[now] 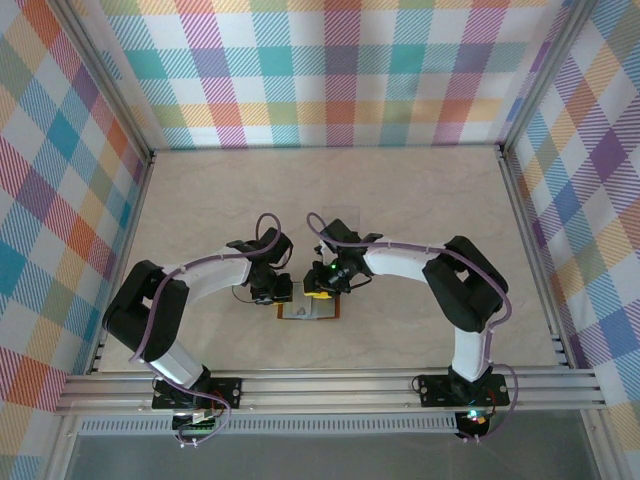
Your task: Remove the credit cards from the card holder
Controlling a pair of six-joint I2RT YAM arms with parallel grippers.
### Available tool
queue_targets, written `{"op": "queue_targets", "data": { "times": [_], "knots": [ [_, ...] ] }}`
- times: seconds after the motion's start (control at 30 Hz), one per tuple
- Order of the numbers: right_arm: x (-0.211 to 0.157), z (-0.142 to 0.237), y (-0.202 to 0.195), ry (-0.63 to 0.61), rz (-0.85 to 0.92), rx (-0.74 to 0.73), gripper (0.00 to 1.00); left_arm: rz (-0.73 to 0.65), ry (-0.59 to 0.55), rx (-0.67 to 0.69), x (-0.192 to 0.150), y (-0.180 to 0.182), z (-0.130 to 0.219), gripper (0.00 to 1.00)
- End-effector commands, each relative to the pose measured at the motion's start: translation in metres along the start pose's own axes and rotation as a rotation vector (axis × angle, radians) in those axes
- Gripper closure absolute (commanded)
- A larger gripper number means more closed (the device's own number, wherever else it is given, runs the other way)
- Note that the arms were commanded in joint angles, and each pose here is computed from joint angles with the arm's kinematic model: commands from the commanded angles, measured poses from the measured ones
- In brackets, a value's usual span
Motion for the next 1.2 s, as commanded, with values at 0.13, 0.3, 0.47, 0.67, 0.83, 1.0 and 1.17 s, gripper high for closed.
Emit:
{"op": "queue_targets", "data": {
  "times": [0.13,0.3,0.47,0.67,0.83,1.0,1.17],
  "knots": [
    [-0.005,-0.013,-0.011,0.037,-0.034,0.013,0.73,-0.014,0.028,0.041,-0.008,0.01,-0.011,0.82],
    [-0.006,-0.016,-0.011,0.041,-0.039,0.03,0.76,-0.015,0.036,0.044,-0.009,0.011,-0.012,0.82],
    [-0.006,-0.016,-0.01,0.028,-0.047,0.043,0.86,-0.013,0.037,0.042,-0.01,0.012,-0.013,0.82],
    [-0.006,-0.008,-0.018,0.014,-0.044,-0.011,0.91,-0.01,0.038,0.046,-0.011,0.012,-0.013,0.82],
    [-0.008,0.006,-0.031,0.006,-0.041,-0.084,0.94,-0.005,0.039,0.058,-0.014,0.017,-0.013,0.83],
    [-0.01,0.013,-0.038,0.02,-0.028,-0.144,0.93,0.001,0.042,0.054,-0.015,0.018,-0.014,0.83],
    [-0.012,0.02,-0.038,0.024,-0.011,-0.174,0.93,0.001,0.037,0.037,-0.016,0.014,-0.011,0.83]
  ]
}}
Point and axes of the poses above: each hand's point on the last joint's axis, 136 mm out from that joint toward the fingers, its own z axis back along the fingers, its own y axis along the line the jaws close on, x = y × z, the point moved 2 cm from there along z, back along the fingers, and after that the axes turned 9 degrees about z, right-handed, at the moved point
